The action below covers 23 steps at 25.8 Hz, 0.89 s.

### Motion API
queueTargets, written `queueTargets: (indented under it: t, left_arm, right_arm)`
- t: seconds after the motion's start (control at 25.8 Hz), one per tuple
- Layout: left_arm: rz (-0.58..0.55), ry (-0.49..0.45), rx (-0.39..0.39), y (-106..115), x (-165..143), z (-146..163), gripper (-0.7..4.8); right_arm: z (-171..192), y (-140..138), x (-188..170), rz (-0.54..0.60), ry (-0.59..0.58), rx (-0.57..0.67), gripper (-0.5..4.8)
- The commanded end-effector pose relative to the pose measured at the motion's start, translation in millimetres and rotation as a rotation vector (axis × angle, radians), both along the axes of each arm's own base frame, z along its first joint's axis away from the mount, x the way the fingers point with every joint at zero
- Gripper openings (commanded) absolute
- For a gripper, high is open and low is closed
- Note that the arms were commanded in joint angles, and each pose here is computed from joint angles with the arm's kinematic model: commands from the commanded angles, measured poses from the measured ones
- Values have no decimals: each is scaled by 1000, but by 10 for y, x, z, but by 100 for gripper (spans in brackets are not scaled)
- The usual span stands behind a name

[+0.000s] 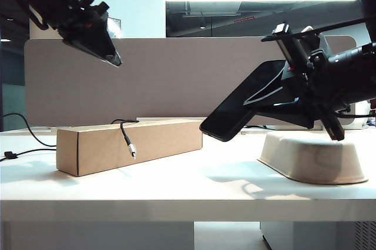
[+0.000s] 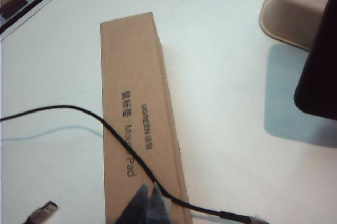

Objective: Pick up the charging cable and the phone, plug the charging cable into the charging port on the phone, and finally place them back on the table.

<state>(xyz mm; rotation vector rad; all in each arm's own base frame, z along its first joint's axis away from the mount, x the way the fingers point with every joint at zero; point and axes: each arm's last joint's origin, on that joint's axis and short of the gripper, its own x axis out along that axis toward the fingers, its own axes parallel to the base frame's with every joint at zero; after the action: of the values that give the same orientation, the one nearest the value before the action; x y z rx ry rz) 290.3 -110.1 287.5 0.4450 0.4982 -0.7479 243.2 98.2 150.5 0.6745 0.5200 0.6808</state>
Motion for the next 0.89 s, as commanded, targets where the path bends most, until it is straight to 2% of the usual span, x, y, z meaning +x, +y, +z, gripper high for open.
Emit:
queueTargets:
  t: [0.04, 0.12, 0.31, 0.5, 0.74, 0.78, 0.85, 0.89]
  left_arm:
    - [-161, -164, 133, -120, -28, 45, -5]
    - [-224, -216, 193, -149, -36, 41, -6]
    - [-285, -251, 283, -185, -5, -34, -6]
    - [-431, -263, 579, -272, -42, -227, -5]
    - [-619, -212, 805, -445, -157, -438, -1]
    - [-648, -211, 842, -468, -179, -458, 13]
    - [-724, -223, 913, -526, -213, -507, 88]
    - [-754, -233, 944, -556, -226, -524, 145]
  right_arm:
    - [71, 13, 16, 12, -67, 3, -8]
    - [70, 13, 16, 13, -67, 3, -8]
    - [70, 13, 16, 13, -67, 3, -8]
    - [64, 19, 8, 50, -76, -9, -8]
    - [55, 18, 5, 66, -91, -31, -8]
    - [48, 18, 3, 69, -91, -41, -8]
    - [26, 16, -2, 72, -77, -57, -8]
    - [15, 14, -4, 70, -68, -63, -8]
